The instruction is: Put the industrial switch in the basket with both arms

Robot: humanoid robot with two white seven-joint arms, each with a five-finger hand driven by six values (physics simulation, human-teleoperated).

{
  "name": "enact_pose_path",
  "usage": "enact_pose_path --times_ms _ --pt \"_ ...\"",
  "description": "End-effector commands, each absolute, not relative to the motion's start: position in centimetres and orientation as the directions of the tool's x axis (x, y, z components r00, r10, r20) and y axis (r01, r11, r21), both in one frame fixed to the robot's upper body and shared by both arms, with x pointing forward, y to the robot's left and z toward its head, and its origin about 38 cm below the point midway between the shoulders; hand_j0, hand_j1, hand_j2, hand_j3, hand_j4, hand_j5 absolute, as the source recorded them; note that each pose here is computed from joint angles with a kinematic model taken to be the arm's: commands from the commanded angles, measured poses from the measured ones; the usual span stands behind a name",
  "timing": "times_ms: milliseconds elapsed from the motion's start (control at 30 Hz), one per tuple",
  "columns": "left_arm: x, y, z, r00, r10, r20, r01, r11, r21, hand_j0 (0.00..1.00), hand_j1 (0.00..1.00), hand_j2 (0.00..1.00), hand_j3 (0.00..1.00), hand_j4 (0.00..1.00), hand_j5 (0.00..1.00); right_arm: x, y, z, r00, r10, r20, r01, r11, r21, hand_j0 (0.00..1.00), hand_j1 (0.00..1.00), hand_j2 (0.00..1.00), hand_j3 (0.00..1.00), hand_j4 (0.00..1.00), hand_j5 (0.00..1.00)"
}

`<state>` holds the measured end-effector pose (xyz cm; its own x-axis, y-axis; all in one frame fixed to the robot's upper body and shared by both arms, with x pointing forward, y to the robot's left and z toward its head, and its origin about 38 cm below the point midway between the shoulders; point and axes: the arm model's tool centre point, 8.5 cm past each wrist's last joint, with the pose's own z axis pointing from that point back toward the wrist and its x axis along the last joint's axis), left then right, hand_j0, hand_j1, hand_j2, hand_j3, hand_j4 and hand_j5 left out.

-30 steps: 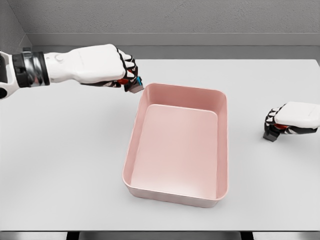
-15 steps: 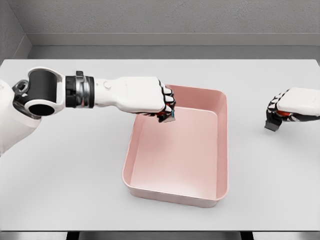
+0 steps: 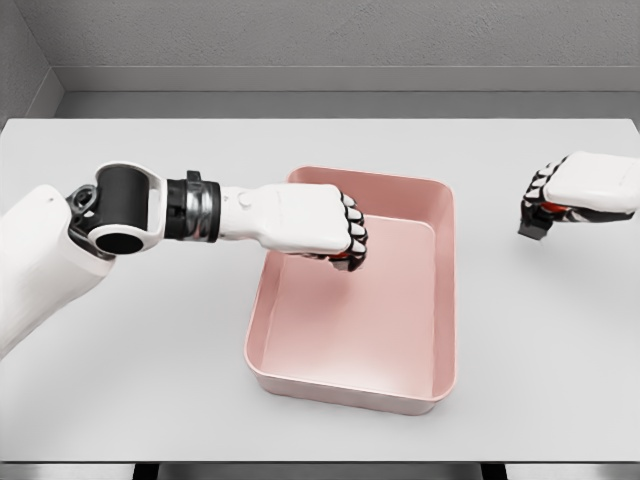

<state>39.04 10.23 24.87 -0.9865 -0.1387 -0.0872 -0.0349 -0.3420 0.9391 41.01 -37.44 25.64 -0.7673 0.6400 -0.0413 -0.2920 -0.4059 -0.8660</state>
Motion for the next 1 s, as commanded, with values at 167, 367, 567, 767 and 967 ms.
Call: enact_pose_path --times_ms 167,367,567,767,967 --pt "39.0 10.3 25.0 -0.987 -0.141 -0.081 -0.029 -0.334 0.942 0.78 0.78 0.78 0.78 0.78 0.78 41.0 -36.5 26.5 -0.784 0.619 -0.051 -0.264 -0.405 -0.875 0.47 0.47 0.47 0.47 0.47 0.47" --pt "38.9 10.2 25.1 -0.987 -0.138 -0.081 -0.031 -0.331 0.943 0.93 0.93 0.93 0.93 0.93 0.93 40.8 -35.4 27.9 -0.804 0.589 -0.074 -0.220 -0.412 -0.884 0.47 0.47 0.47 0.47 0.47 0.47" --pt "39.0 10.3 25.6 -0.986 -0.140 -0.086 -0.037 -0.320 0.947 0.92 0.92 0.92 0.92 0.92 0.92 40.5 -34.0 28.8 -0.827 0.555 -0.092 -0.180 -0.415 -0.892 0.47 0.47 0.47 0.47 0.47 0.47" --pt "39.6 12.8 28.1 -0.987 -0.154 -0.050 -0.003 -0.288 0.958 0.92 0.92 0.92 0.92 0.92 0.92 40.5 -33.3 29.5 -0.837 0.537 -0.105 -0.154 -0.415 -0.897 0.47 0.47 0.47 0.47 0.47 0.47" --pt "39.7 15.8 29.6 -0.982 -0.186 -0.022 0.033 -0.284 0.958 0.99 0.99 0.99 0.99 0.99 0.99 40.4 -32.6 30.2 -0.846 0.521 -0.114 -0.132 -0.413 -0.901 0.47 0.47 0.47 0.47 0.47 0.47"
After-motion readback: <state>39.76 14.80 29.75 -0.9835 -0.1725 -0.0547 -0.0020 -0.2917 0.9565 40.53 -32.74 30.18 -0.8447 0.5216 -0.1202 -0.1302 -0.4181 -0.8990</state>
